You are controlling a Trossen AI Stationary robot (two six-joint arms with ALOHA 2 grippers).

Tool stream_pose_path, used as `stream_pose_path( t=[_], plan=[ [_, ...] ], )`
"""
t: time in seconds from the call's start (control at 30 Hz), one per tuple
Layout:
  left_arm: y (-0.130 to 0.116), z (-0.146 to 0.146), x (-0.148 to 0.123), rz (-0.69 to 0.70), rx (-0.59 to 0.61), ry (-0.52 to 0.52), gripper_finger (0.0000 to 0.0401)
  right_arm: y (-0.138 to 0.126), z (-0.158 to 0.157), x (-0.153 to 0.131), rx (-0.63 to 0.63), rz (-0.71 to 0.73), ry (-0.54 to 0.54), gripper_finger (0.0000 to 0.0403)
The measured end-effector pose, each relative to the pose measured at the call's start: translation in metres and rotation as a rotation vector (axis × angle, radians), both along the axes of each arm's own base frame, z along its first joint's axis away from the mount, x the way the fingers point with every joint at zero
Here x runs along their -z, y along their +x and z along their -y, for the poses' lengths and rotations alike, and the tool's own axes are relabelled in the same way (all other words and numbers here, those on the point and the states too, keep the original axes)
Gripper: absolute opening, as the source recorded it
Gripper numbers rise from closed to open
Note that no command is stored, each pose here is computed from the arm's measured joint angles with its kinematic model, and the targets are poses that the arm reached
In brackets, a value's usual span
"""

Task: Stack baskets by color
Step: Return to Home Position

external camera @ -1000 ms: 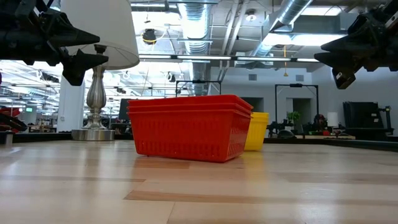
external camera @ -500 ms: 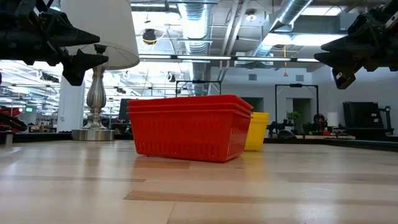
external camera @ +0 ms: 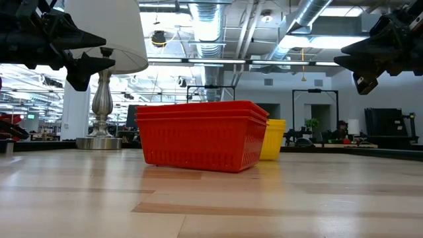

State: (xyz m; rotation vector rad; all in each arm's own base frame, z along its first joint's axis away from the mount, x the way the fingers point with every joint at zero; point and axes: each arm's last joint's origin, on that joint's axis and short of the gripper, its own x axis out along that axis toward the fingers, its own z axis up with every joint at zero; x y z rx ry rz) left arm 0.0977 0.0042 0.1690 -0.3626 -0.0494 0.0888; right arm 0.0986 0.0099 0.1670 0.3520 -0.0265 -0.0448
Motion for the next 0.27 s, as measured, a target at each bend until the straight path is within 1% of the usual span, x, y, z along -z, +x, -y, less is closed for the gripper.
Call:
stream_pose_path(
  t=[0.27],
  plan=[
    [0.0000, 0.0000, 0.0000, 0.000, 0.000, 0.000, 0.0241, 0.0000, 0.0000, 0.0000, 0.000, 0.000, 0.000, 0.0138]
  ],
)
